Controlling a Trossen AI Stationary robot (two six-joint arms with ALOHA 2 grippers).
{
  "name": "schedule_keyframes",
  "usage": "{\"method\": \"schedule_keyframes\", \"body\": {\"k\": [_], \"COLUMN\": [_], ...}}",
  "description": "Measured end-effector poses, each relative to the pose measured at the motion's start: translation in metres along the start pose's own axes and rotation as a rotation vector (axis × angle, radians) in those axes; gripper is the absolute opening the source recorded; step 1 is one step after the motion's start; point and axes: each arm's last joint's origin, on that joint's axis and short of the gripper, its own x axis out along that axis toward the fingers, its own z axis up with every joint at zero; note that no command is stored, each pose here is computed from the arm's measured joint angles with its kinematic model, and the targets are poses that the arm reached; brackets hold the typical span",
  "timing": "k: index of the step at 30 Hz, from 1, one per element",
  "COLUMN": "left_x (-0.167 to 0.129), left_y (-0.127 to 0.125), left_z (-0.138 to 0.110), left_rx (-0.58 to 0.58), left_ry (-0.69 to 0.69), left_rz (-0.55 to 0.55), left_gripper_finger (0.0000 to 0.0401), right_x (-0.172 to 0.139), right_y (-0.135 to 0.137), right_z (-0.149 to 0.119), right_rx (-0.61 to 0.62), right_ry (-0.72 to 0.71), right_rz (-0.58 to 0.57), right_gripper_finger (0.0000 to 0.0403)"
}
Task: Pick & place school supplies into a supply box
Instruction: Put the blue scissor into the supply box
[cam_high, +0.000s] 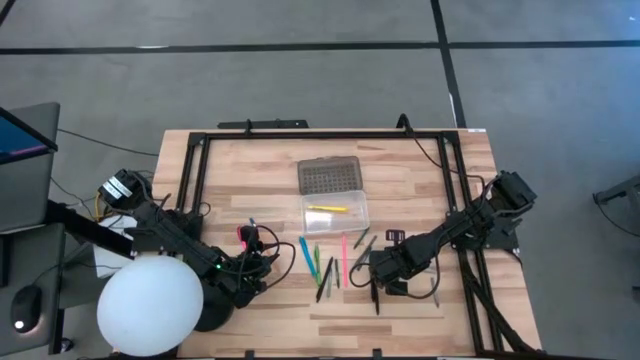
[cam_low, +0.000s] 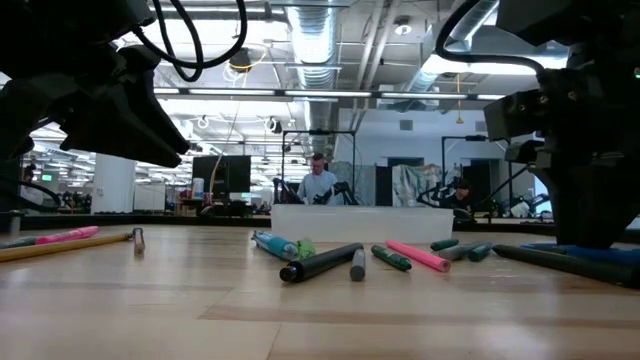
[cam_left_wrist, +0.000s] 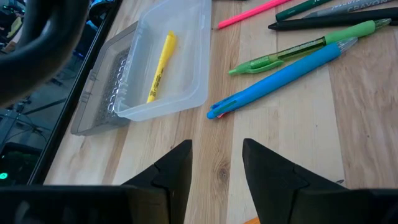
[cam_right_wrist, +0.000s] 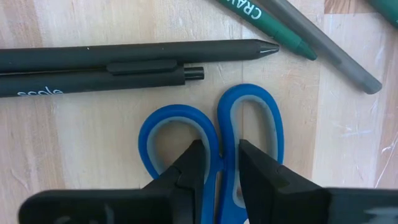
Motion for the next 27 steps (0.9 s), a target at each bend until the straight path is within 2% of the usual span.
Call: {"method": "schedule_keyframes", "body": {"k": [4, 15, 20, 27], "left_x": [0.000, 0.000, 0.000, 0.000], "left_y": [0.000, 0.000, 0.000, 0.000], "left_z": [0.000, -0.001, -0.001, -0.001], "left_rx": [0.000, 0.005, 0.006, 0.006], "left_ry": [0.000, 0.004, 0.004, 0.004], "left_rz": [0.000, 0.001, 0.001, 0.001], "left_gripper_finger": [0.0137, 0.0137, 0.0137, 0.0137], "right_x": [-0.006, -0.034, -0.047, -0.058], "right_y": [-0.002, -0.001, -0.006, -0.035], "right_z": [0.002, 0.017, 0.033, 0.072], "right_rx": [-0.006, -0.041, -0.127, -0.195], "right_ry": [0.033, 0.014, -0.074, -0.244], "right_rz": [-0.048, -0.129, -0.201, -0.253], "right_gripper_finger": [0.0065, 0.0066, 0.0066, 0.0066]}}
